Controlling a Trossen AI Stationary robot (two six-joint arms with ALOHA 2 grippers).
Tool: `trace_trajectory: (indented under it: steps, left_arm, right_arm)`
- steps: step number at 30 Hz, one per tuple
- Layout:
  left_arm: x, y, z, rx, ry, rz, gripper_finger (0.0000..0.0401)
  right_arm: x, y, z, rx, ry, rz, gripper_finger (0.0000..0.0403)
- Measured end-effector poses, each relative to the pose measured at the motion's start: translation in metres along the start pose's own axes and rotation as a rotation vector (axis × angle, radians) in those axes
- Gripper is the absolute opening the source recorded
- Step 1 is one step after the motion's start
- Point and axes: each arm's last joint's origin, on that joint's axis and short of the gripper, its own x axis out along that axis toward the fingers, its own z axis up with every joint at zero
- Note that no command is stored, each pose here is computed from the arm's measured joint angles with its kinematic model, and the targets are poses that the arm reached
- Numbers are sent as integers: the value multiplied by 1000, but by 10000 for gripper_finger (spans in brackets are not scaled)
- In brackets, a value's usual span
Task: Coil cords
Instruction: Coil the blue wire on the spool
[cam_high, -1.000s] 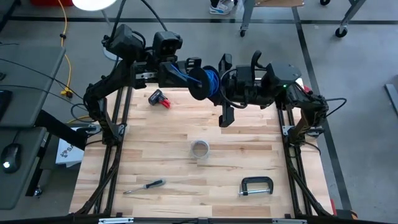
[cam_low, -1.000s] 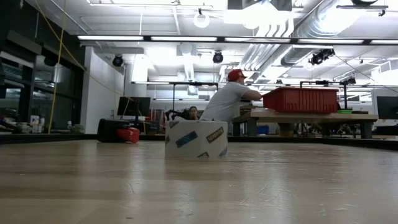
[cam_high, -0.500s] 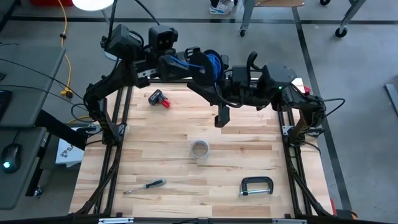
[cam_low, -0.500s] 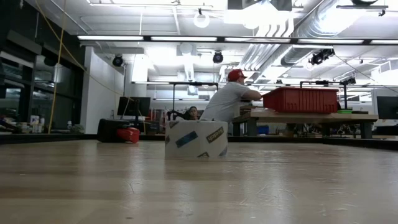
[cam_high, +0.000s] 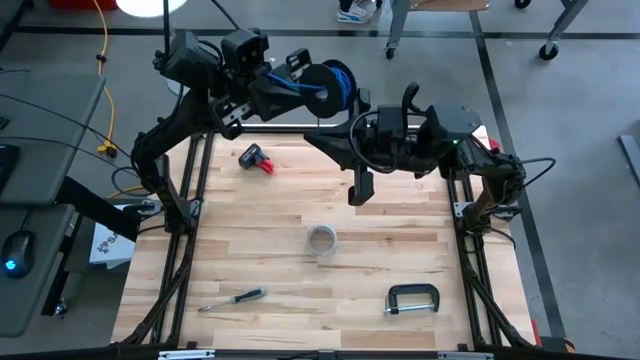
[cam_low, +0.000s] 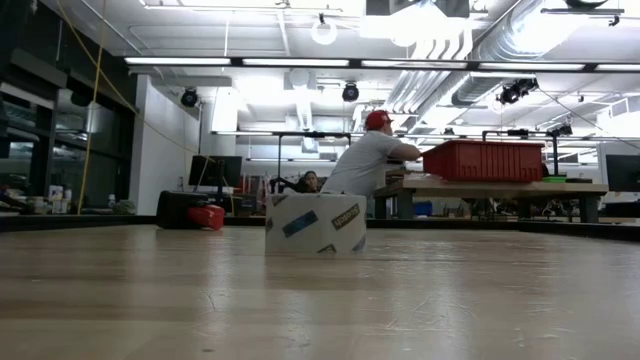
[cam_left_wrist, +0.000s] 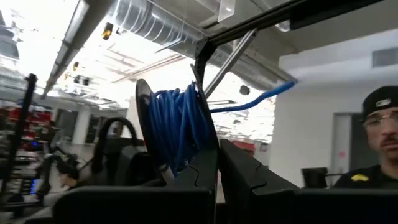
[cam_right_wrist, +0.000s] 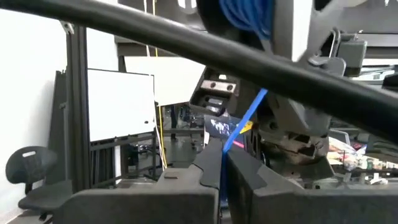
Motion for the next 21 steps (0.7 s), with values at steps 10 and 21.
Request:
trace_trajectory:
  steps: [10, 21]
  left_arm:
    - [-8, -4, 4, 122, 39, 126, 5]
    - [-14, -10, 9, 257, 47, 237, 5]
  right_arm:
    - [-1, 0, 0, -1, 3, 0, 0]
    - [0, 0, -1, -3, 11, 8, 0]
